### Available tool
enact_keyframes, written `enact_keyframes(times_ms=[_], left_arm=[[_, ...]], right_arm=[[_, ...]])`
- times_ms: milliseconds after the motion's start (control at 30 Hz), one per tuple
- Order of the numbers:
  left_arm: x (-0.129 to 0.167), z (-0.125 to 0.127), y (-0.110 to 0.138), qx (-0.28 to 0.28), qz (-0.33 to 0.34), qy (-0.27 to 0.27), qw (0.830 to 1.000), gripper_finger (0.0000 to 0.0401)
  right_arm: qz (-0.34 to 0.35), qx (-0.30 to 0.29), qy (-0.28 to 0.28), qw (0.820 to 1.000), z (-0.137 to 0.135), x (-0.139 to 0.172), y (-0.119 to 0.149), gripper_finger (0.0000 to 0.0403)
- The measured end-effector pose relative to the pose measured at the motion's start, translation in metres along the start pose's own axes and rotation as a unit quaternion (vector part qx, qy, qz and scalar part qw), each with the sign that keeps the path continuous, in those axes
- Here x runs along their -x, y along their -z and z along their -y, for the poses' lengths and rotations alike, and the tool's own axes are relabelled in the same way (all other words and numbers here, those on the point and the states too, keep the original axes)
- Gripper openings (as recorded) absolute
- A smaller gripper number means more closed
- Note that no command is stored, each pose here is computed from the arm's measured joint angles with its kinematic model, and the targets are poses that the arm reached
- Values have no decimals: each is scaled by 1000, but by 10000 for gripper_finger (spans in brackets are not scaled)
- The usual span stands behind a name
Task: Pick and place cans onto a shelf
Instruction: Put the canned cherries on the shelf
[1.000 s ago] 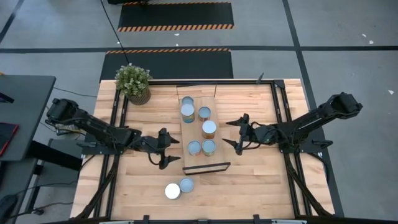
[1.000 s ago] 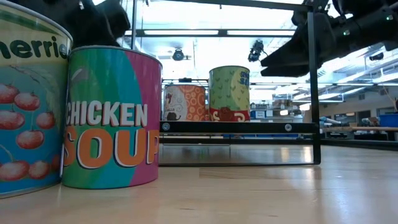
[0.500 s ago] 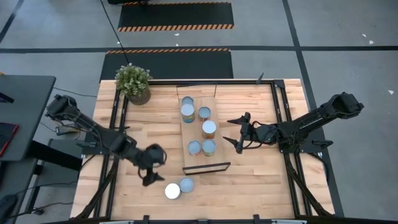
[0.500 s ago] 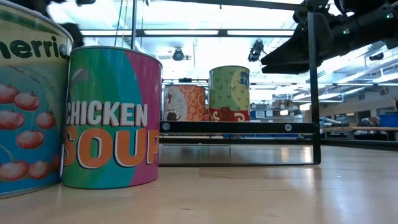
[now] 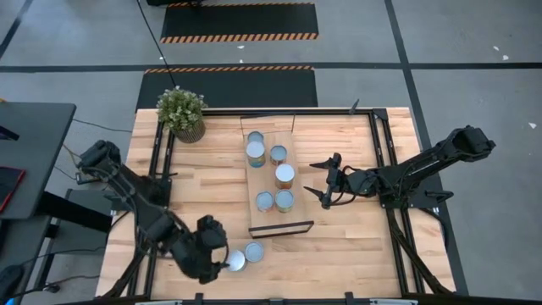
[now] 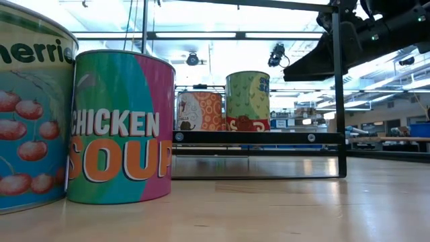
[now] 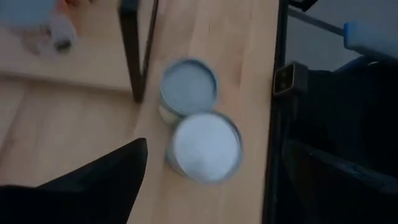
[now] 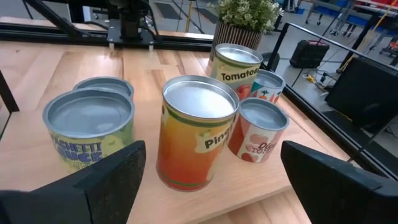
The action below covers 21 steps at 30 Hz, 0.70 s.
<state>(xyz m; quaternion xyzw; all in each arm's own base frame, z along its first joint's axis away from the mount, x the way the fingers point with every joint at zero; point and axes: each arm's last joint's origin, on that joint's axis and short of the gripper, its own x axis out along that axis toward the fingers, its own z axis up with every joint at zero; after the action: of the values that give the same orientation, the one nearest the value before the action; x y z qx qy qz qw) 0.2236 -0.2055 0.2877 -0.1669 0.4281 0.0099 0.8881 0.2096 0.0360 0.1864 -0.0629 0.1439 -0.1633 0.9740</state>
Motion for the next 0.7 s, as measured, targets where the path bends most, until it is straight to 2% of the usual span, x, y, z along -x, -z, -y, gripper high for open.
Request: enact_keyframes(times_ms=[200,333,533,700], left_arm=[[1,24,36,75,-51,-2,996,378],[-6,36,64,107,-67,-30,992,378],[-34,47,101,86,-78,-77,990,378],[-57,51,116,65,-98,-90,989,378]], right_arm=[[5,-4,-10,1000,-4,2,-1,382],[19,-10,-15,1000,-7,4,-4,382],[42,-37,-21,998,-9,6,-9,382],[53,-63,-29,996,-12,8,-11,382]])
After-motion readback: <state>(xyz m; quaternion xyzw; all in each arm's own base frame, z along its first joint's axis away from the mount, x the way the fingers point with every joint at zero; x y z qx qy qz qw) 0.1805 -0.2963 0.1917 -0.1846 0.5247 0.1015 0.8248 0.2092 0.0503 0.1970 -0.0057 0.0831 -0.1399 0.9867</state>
